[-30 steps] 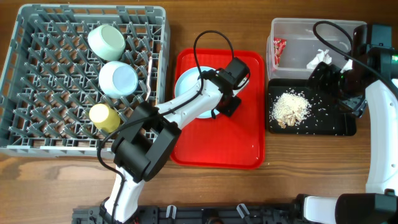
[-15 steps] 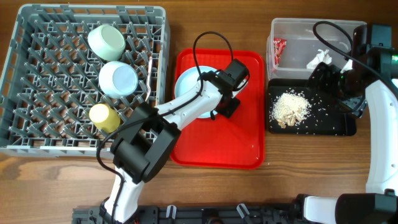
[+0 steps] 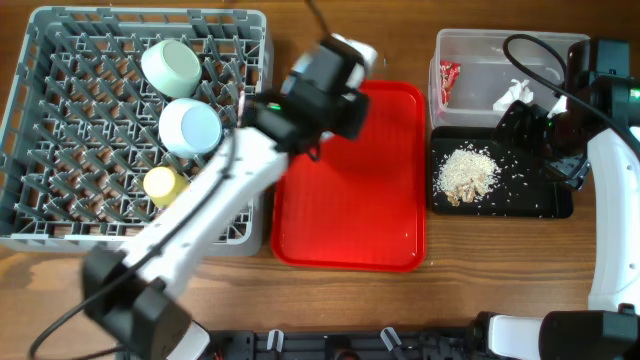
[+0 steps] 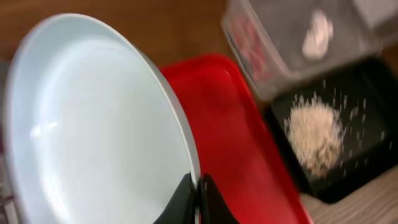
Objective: Sort waste into correct bins and load items into the dishwasher rack
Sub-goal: 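Lift the plate with the left gripper and stand it upright in the rack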
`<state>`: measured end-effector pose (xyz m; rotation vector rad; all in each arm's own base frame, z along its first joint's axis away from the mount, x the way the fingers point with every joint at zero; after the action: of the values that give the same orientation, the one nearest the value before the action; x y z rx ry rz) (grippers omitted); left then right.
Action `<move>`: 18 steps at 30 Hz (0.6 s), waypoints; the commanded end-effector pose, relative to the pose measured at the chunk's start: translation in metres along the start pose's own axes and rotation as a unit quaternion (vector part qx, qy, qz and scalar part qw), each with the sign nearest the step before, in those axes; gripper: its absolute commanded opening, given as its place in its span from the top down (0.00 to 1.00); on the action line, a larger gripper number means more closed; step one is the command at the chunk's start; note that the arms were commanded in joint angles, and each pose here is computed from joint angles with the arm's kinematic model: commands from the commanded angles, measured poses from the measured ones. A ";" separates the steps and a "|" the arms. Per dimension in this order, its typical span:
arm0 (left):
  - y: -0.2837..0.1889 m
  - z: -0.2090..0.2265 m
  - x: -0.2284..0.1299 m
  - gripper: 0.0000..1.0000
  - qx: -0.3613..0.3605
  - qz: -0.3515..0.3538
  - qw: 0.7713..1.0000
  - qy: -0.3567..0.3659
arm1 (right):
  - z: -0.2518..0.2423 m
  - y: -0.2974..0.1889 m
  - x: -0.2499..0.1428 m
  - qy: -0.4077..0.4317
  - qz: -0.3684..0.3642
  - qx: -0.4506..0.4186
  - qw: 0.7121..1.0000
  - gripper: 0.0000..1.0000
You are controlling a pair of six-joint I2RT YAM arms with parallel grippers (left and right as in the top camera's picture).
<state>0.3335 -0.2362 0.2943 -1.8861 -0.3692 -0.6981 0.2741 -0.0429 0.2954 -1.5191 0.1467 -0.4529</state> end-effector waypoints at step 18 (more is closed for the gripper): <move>-0.012 0.172 0.044 0.96 -0.183 0.027 0.948 -0.259 | 0.000 -0.007 0.000 -0.002 -0.010 0.006 1.000 0.00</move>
<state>0.4035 -0.0861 0.2939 -2.3582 -0.5689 -0.2937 0.2735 -0.0428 0.2952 -1.5194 0.1501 -0.4497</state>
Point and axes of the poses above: each gripper's point midway between its finger pads, its own y axis out along the fingers, its own z axis along the line the jaws close on, x = y × z, the point moved 9 cm from there along -y, back along the fingers, and after that the axes turned 11 degrees about -y, right-handed, at the moved point
